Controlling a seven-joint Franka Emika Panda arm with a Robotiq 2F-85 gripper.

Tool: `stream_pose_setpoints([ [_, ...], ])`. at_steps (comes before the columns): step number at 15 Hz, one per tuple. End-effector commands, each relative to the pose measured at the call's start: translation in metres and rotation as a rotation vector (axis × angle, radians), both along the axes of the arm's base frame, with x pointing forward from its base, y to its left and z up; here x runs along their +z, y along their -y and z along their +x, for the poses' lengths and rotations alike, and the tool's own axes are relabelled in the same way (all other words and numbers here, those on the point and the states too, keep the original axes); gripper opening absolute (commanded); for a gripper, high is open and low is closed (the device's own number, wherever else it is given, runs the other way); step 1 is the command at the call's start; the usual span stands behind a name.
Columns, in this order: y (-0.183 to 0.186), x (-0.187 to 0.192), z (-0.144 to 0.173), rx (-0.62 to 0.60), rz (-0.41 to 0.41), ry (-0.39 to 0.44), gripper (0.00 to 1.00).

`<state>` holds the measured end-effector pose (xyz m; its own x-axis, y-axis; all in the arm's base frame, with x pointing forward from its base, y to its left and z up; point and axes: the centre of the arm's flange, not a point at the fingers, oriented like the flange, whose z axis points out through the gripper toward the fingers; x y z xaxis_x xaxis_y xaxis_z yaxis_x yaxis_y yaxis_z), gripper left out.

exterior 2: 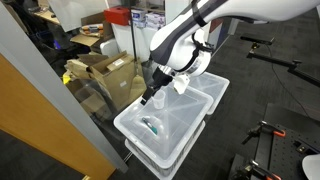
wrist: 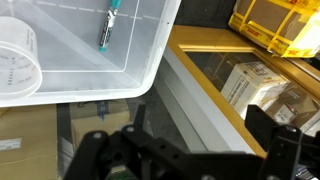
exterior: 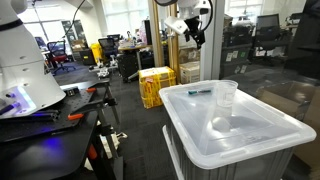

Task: Pick up the marker and put it in the measuring cup

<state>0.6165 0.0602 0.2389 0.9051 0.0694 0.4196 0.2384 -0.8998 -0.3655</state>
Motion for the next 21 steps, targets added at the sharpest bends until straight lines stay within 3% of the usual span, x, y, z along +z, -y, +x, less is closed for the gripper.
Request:
stream_pose_setpoints([
  [1,-0.012,-0.016,0.015,-0.033,-0.002,-0.002,1.0],
  [11,-0.018,-0.071,0.023,-0.097,-0.011,-0.088,1.0],
  [21,-0.035,-0.112,0.037,-0.212,-0.156,-0.162,1.0],
])
